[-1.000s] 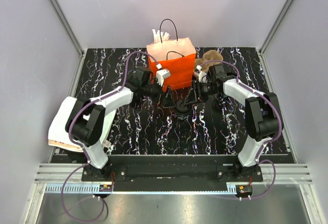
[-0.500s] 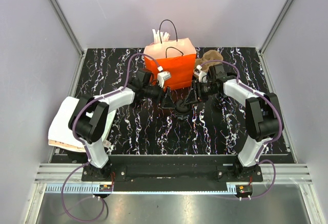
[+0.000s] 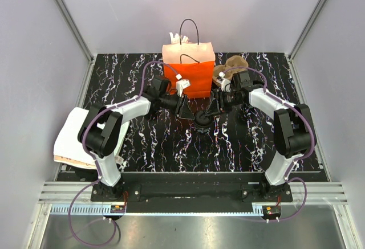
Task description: Pack the takeout coffee
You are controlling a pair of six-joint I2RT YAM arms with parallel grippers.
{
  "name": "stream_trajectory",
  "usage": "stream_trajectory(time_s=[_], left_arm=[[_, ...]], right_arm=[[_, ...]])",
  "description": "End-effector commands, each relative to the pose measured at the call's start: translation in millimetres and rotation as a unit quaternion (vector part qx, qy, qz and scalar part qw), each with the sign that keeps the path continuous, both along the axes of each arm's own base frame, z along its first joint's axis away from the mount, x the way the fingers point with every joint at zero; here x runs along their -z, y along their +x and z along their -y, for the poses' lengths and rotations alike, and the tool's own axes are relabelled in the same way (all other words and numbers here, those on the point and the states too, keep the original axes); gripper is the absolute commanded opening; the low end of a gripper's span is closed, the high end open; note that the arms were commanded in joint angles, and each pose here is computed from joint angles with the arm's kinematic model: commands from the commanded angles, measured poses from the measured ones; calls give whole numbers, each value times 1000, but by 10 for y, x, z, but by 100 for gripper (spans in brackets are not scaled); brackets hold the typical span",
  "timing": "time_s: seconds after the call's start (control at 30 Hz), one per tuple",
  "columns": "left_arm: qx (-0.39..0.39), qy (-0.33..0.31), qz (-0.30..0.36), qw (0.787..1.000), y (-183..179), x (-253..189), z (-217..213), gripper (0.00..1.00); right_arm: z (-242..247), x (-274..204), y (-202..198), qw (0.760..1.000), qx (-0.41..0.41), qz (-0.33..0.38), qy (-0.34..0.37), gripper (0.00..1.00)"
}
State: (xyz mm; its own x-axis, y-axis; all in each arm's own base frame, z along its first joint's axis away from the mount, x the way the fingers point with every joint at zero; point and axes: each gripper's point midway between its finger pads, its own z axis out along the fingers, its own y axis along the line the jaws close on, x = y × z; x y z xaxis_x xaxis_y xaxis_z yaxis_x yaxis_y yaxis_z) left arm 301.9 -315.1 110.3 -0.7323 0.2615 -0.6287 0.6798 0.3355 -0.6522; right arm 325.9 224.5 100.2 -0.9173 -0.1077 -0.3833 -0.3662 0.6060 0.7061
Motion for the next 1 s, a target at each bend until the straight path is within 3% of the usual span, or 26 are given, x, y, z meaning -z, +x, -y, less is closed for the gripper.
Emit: stream_trajectory(time_s=[0.0,0.47,0.77,0.83,0.87,0.97], left_arm=[[-16,31,4,999,104,168,-49,29],[-13,90,-34,995,28,506,-124,26],[-10,119,-40,992,-20,634,-122,18],[-9,111,-32,993,-1,565,-92,23],[-6,105,-29,994,4,526,-76,34],[-1,84,-13,996,39,347,-29,43]], right_arm=[[31,79,-30,999,1,21,-33,43],[-3,106,-45,998,-2,30,-47,42],[-3,152,-63,998,-4,32,-59,42],[-6,143,-68,998,-5,34,-59,41],[-11,132,-71,998,-6,35,-59,41],[-12,123,-71,997,-6,39,-59,41]])
